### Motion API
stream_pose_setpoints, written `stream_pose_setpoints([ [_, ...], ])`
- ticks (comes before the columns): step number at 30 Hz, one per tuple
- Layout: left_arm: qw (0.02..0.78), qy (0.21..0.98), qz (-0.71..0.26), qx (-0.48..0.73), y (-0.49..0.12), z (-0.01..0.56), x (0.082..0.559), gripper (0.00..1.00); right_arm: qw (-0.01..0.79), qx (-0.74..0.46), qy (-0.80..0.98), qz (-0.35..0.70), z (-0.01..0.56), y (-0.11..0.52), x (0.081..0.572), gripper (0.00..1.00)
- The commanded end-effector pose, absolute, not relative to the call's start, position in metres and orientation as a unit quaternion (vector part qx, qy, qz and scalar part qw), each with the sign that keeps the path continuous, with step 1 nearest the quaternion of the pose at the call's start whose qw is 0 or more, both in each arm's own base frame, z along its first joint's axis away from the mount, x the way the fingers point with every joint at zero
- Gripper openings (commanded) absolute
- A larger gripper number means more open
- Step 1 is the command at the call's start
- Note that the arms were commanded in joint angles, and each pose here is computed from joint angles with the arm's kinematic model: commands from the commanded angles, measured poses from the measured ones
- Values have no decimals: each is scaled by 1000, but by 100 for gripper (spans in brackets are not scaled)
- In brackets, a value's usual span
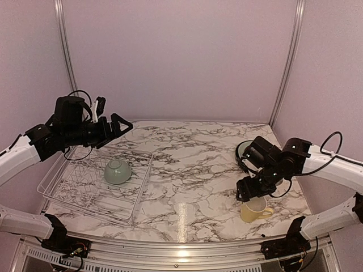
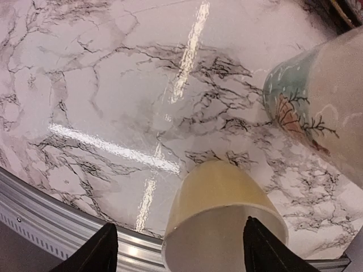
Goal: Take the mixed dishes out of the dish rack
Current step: Place the cup at the center of the board, then grab the bowl from the dish rack.
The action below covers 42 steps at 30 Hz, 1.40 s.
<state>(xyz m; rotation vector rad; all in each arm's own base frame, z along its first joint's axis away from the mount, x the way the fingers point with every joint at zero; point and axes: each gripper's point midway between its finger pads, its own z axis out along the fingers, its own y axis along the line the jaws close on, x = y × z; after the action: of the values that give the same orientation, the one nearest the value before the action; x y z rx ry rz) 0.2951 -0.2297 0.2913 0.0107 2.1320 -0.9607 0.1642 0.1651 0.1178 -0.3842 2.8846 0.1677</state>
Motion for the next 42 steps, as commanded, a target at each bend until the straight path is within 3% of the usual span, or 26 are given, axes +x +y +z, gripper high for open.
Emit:
stream_pose_setpoints([
  [1,394,869,-297,-4,-200,273,288,99,170,-134,973,81,160,169,177,79],
  [12,359,920,-156,-26,-155,225,280,98,277,-179,937,113,234,195,214,82],
  [20,282,958,-53,-8,-150,175,296,99,384,-231,862,239,294,272,257,82],
  [26,240,971,-5,1,-154,146,313,99,379,-277,816,338,308,332,263,80],
  [35,207,978,37,1,-148,116,323,99,360,-288,822,334,285,344,266,79],
  [42,194,981,27,3,-151,103,328,88,344,-292,827,334,272,347,265,79],
])
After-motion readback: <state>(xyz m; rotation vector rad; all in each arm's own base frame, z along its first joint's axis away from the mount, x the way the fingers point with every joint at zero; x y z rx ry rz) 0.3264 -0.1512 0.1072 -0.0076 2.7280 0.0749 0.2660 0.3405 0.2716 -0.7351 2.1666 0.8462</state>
